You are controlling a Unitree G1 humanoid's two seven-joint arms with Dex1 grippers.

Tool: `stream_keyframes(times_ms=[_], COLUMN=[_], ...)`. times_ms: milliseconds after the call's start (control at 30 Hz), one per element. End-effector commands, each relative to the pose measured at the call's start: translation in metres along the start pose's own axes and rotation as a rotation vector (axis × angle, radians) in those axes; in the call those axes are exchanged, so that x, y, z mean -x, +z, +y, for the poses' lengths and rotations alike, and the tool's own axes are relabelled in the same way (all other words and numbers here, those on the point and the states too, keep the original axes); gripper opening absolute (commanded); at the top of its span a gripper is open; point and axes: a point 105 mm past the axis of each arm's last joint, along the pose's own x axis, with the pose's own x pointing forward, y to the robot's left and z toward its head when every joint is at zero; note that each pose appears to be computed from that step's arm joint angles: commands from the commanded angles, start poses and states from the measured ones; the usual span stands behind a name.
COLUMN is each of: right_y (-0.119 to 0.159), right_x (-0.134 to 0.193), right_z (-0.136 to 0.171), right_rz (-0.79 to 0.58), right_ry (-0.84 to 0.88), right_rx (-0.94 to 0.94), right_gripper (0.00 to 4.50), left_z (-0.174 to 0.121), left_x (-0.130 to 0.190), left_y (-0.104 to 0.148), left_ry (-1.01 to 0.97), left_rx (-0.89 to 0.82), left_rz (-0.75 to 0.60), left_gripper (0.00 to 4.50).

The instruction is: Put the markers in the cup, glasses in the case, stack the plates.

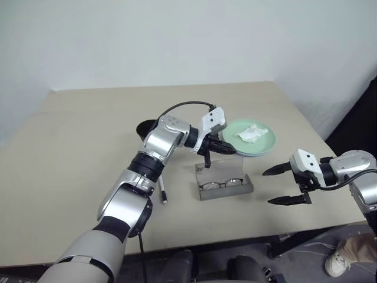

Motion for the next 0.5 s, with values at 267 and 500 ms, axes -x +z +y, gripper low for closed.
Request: stream_keyframes(times_ms=[267,500], right_y=[0.012,0.012], right_x=[0.005,0.005], right_z=[-0.004,-0.004], right_rz=[-0.020,-0.019], right_ry=[-0.020,-0.023], right_rx=[0.045,0.045], right_gripper=[4.50,4.50], left_z=[0.022,-0.009], left_x=[-0.011,-0.009], left_y=[-0.014,-0.028], left_ry=[0.160,-0.068], left_rx=[-0.123,-0.145], left_rz=[0.097,0.161], left_gripper=[0.01,0.01])
